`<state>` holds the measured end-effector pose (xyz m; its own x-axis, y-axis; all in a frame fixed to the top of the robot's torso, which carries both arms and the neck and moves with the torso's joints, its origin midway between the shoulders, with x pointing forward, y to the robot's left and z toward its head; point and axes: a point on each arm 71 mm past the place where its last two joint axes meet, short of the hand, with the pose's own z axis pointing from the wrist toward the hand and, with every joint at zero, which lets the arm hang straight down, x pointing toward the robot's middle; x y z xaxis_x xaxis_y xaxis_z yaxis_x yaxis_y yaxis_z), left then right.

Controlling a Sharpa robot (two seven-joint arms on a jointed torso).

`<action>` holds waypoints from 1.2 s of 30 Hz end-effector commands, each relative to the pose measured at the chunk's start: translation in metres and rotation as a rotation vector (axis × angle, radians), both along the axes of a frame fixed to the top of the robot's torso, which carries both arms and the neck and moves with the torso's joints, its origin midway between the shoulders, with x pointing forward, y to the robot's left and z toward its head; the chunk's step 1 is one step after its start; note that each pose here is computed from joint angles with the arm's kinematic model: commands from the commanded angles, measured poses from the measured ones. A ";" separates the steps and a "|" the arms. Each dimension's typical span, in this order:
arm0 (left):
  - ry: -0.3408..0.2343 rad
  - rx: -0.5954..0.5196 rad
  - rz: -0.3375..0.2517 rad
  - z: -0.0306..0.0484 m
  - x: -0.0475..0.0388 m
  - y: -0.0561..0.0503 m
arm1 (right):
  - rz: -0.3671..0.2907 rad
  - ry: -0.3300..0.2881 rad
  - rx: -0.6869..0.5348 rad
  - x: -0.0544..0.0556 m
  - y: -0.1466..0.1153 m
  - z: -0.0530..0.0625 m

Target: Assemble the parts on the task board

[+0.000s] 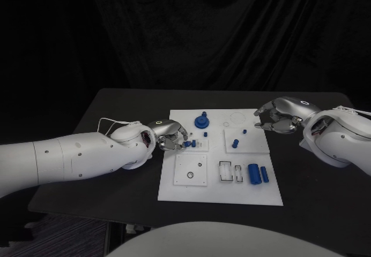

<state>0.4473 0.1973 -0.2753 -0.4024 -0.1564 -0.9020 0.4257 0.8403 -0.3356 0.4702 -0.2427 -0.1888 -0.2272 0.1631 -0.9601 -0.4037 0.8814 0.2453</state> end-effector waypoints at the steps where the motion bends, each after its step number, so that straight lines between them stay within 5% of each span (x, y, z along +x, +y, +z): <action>1: -0.038 0.014 0.015 -0.0002 0.0007 -0.001 | 0.000 0.006 -0.004 -0.001 0.001 -0.001; 11: -0.099 0.025 -0.002 -0.0024 -0.0005 -0.005 | 0.002 0.008 -0.005 -0.001 0.001 -0.001; 36: -0.062 0.003 -0.039 -0.0116 -0.0090 -0.012 | 0.003 0.013 -0.007 -0.002 0.001 -0.002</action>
<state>0.4436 0.1897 -0.2824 -0.3222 -0.1442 -0.9356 0.4573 0.8417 -0.2872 0.4696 -0.2416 -0.1894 -0.2336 0.1603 -0.9590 -0.4061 0.8801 0.2460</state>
